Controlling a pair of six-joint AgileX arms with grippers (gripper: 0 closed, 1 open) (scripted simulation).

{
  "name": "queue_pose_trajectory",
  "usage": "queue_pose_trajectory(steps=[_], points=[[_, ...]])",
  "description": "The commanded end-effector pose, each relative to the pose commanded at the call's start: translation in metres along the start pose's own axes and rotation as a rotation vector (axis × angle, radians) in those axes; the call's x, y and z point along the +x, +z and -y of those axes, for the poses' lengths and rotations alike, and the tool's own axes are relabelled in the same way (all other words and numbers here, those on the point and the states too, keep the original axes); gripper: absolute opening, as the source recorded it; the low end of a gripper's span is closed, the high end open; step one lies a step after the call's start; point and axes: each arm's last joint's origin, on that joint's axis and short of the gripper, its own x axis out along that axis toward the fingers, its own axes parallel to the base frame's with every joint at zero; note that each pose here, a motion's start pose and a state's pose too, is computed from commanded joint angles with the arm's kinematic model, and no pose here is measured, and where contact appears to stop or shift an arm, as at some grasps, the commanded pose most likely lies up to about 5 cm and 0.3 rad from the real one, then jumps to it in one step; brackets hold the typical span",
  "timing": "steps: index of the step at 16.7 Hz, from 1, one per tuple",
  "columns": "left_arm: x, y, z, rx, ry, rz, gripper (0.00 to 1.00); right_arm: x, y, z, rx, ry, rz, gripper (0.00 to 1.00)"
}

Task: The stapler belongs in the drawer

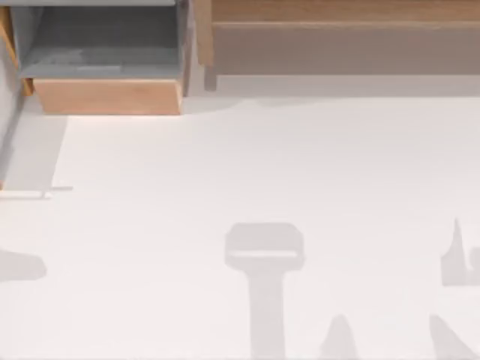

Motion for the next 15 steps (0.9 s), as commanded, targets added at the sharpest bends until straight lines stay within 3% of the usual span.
queue_pose_trajectory(steps=[10,15], points=[[0.0,0.0,0.004,-0.018,-0.017,0.0,0.0,0.0,0.0,0.0,0.0,0.0,0.0,1.0],[0.038,-0.002,0.004,-0.018,-0.013,0.005,0.0,0.0,0.0,0.0,0.0,0.0,0.0,1.0]])
